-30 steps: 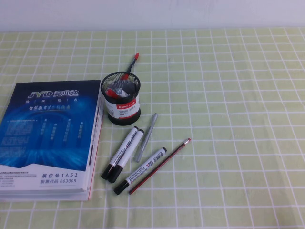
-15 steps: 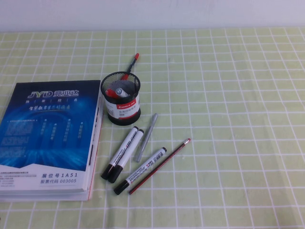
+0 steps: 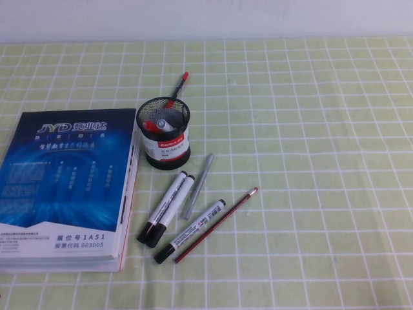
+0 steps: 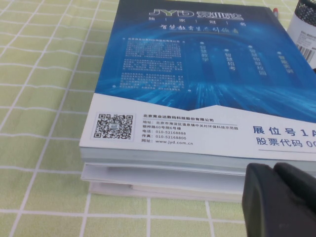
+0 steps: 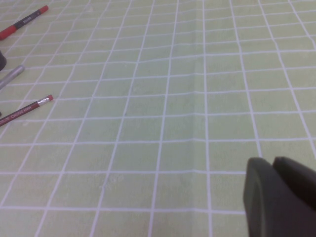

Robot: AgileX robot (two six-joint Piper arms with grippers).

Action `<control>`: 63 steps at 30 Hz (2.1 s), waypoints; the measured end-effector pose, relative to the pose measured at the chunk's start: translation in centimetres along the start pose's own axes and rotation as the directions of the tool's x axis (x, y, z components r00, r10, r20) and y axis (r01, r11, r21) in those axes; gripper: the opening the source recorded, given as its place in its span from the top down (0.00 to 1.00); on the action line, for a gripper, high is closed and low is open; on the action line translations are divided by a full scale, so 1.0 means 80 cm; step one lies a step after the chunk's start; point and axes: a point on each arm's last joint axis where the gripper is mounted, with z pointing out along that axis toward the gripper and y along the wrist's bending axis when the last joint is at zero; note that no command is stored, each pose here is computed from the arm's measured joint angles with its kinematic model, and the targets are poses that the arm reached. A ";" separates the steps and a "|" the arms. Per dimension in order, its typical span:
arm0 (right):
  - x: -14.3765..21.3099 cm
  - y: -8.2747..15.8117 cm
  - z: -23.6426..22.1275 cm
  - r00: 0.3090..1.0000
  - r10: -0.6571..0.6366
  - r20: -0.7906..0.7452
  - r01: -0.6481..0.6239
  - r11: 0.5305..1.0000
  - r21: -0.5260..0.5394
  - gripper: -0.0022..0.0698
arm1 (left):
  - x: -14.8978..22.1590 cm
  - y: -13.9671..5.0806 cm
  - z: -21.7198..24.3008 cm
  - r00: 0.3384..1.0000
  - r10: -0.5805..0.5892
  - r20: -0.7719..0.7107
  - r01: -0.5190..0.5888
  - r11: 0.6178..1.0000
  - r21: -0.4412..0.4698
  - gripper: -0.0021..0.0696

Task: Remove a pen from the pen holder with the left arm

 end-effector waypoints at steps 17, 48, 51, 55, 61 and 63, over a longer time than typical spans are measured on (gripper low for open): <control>0.000 0.000 0.000 1.000 0.000 0.000 0.000 1.000 0.000 0.99 | 0.000 0.000 0.000 1.000 0.000 0.000 0.000 1.000 0.000 0.98; 0.000 0.000 0.000 1.000 0.000 0.000 0.000 1.000 0.000 0.99 | 0.000 0.000 0.000 1.000 0.000 0.000 0.000 1.000 0.000 0.98; 0.000 0.000 0.000 1.000 0.000 0.000 0.000 1.000 0.000 0.99 | -0.002 0.000 0.000 1.000 -0.002 0.013 0.002 1.000 0.001 0.98; 0.000 0.000 0.000 1.000 0.000 0.000 0.000 1.000 0.000 0.99 | -0.013 -0.001 -0.001 0.994 -0.018 0.110 0.017 1.000 0.011 0.98; 0.000 0.000 0.000 1.000 0.000 0.000 0.000 1.000 0.000 0.99 | -0.043 -0.002 -0.009 0.924 -0.030 0.381 0.020 0.999 0.032 0.98; 0.000 0.000 0.000 1.000 0.000 0.000 0.000 1.000 0.000 0.99 | -0.053 -0.003 -0.013 0.885 -0.034 0.464 0.019 0.999 0.038 0.98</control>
